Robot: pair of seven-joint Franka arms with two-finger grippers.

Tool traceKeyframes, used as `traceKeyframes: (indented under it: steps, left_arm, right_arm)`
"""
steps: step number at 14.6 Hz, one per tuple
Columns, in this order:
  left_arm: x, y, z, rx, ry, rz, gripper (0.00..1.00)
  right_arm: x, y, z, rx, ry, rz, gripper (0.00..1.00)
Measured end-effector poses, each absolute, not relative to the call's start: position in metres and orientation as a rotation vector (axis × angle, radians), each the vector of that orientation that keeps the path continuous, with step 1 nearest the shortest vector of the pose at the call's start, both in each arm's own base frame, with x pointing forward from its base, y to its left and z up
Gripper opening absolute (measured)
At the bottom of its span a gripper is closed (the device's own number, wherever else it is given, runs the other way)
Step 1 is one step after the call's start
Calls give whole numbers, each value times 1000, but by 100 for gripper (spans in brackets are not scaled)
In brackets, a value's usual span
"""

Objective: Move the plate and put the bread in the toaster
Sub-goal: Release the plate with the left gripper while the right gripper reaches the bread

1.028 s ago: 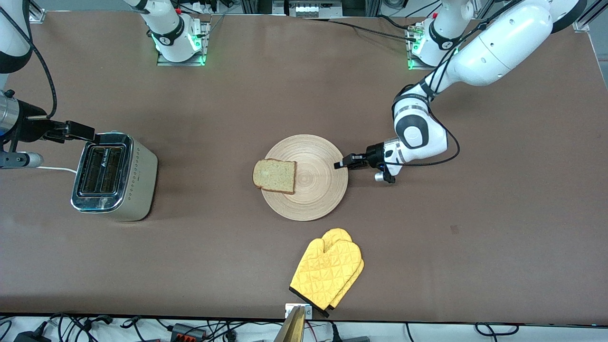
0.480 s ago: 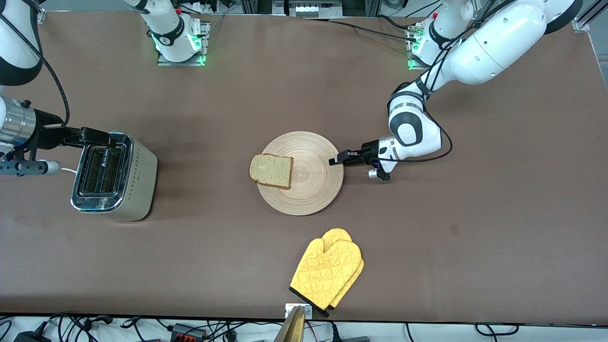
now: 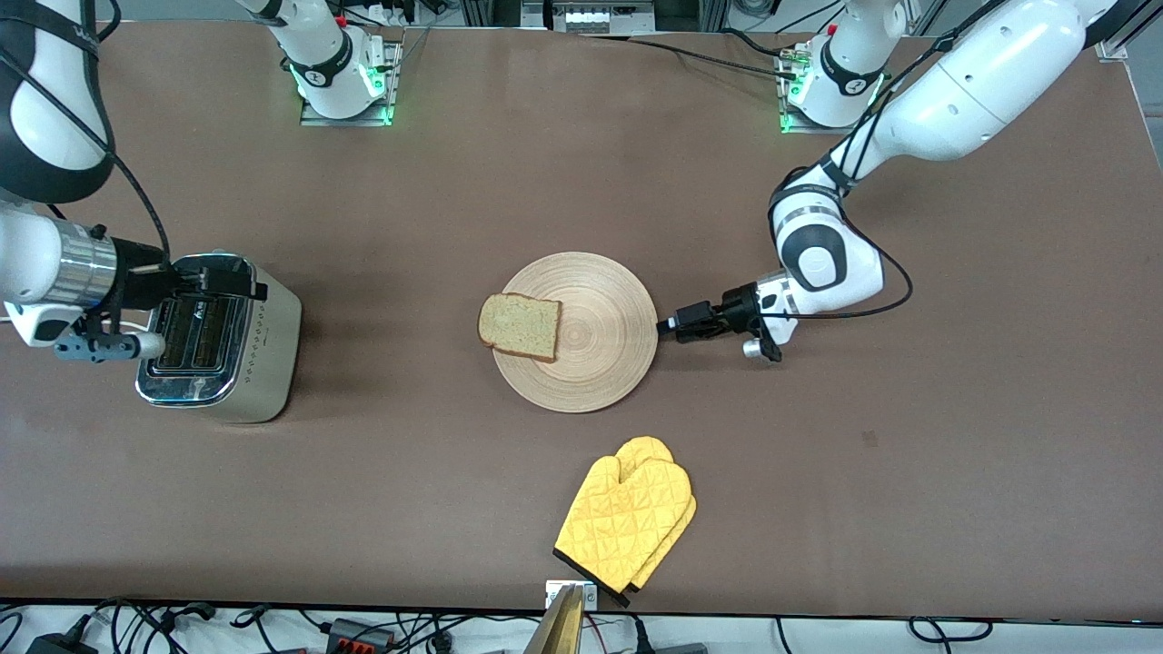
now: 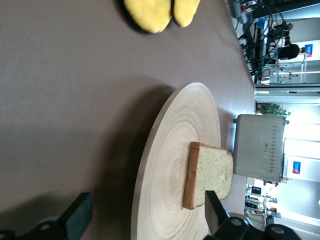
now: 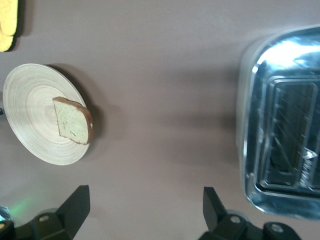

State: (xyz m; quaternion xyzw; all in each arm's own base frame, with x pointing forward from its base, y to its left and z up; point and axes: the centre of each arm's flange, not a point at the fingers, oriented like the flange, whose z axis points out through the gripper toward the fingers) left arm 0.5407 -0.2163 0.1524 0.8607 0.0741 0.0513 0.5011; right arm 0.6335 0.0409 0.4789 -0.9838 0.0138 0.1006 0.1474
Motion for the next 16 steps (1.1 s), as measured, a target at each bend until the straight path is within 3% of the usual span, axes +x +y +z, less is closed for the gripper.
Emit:
traceKeyframes:
  steps: [9, 13, 16]
  left_arm:
    - [633, -56, 211, 2128, -572, 122, 100]
    - [659, -20, 245, 2205, -806, 77, 100]
    - [669, -9, 272, 2233, -902, 3, 100]
  right_arm:
    - [649, 114, 409, -2788, 68, 278, 100]
    - [641, 120, 345, -2665, 233, 294, 100]
    - [631, 138, 319, -2647, 291, 221, 100]
